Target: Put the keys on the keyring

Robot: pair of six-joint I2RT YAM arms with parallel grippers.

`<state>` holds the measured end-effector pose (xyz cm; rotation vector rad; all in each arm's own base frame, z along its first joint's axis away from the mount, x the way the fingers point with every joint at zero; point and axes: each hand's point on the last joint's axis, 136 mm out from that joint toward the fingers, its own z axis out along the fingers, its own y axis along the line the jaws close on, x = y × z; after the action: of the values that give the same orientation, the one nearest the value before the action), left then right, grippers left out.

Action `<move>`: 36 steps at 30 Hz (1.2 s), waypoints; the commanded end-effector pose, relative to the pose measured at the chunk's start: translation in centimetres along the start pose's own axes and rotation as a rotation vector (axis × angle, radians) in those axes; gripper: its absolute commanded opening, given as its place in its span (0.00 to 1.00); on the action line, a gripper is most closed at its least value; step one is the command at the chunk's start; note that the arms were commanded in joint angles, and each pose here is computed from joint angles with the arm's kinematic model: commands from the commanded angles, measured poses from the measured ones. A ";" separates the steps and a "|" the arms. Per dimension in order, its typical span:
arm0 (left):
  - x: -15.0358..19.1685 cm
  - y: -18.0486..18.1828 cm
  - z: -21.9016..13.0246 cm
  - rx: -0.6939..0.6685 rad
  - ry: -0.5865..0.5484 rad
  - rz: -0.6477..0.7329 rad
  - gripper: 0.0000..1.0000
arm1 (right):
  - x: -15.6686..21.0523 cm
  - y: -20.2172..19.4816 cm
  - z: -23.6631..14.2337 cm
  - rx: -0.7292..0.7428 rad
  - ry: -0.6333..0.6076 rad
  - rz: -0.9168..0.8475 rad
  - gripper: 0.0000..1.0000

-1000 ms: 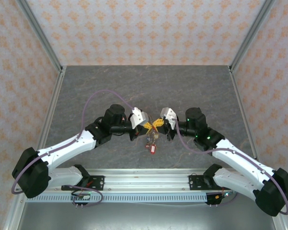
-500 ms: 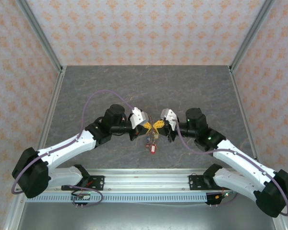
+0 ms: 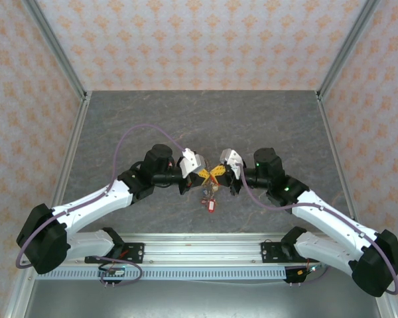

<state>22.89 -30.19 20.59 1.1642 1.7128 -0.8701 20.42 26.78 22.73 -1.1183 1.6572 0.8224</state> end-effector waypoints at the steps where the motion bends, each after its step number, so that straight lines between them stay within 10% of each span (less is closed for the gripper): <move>1: -3.4 -0.6 -0.9 0.011 -0.092 0.088 0.00 | -1.4 -2.0 -0.3 0.114 -0.014 -0.018 0.00; 36: -2.6 -1.2 -1.1 0.033 -0.055 0.160 0.00 | 0.3 -0.4 -2.0 0.082 0.049 -0.070 0.21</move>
<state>22.78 -29.98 20.07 1.2195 1.6902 -0.8223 21.01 24.44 21.66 -1.0753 1.7505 0.6594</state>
